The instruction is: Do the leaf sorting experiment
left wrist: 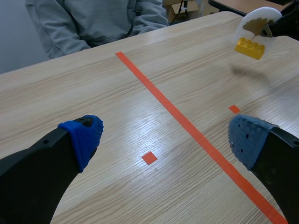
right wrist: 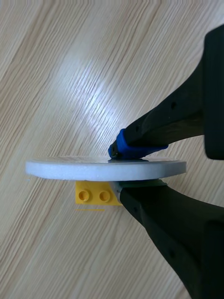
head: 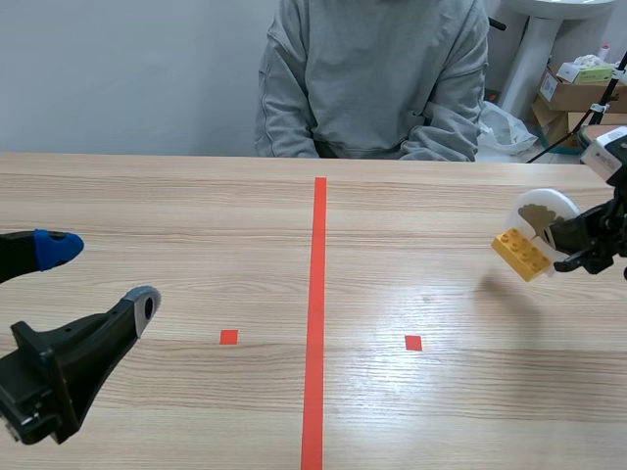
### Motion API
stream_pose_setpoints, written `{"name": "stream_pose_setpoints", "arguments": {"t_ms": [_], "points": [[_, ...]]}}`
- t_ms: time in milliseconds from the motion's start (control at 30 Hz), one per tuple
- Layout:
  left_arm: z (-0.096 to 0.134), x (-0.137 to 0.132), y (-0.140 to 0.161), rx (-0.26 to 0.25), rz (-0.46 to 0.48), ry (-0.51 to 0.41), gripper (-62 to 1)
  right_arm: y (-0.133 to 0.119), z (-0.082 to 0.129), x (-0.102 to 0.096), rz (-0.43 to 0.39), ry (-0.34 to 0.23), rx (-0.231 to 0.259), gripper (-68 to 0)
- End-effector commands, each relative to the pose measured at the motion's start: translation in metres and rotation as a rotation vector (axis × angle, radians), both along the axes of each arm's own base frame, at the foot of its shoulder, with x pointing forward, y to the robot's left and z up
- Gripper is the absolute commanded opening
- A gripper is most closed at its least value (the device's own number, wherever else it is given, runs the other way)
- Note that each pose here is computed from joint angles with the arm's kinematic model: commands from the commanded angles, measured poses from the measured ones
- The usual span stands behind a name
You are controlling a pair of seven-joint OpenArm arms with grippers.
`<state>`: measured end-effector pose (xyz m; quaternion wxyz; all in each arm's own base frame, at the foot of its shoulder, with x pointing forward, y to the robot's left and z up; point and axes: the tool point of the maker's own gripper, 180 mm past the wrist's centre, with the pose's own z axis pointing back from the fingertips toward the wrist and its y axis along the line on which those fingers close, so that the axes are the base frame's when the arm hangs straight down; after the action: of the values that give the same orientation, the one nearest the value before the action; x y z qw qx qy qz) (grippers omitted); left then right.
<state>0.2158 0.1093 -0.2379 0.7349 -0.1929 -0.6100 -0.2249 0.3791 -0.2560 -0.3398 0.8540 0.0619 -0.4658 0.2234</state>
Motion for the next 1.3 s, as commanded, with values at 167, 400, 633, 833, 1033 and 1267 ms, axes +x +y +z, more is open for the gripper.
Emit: {"name": "stream_pose_setpoints", "arguments": {"t_ms": [167, 400, 633, 833, 1033, 1267], "points": [[0.007, 0.002, -0.002, -0.022, 0.002, -0.020, -3.7, -0.030, 0.019, 0.024, -0.114, -0.062, -0.003, -66.6], [0.007, 0.002, -0.002, -0.024, 0.004, -0.020, -3.7, -0.042, 0.003, 0.024, -0.180, -0.017, 0.023, -66.6], [0.007, 0.002, -0.002, -0.024, 0.004, -0.020, -3.7, -0.050, -0.007, 0.023, -0.225, 0.013, 0.043, -66.6], [0.007, 0.002, -0.002, -0.024, 0.004, -0.020, -3.7, -0.055, -0.011, 0.022, -0.248, 0.019, 0.032, -66.5], [0.007, 0.002, -0.002, -0.024, 0.004, -0.019, -3.7, -0.060, -0.013, 0.021, -0.271, 0.025, 0.016, -60.4], [0.004, 0.001, -0.002, -0.013, 0.004, -0.005, -3.7, -0.065, -0.015, 0.019, -0.297, 0.025, 0.002, -60.4]]}}
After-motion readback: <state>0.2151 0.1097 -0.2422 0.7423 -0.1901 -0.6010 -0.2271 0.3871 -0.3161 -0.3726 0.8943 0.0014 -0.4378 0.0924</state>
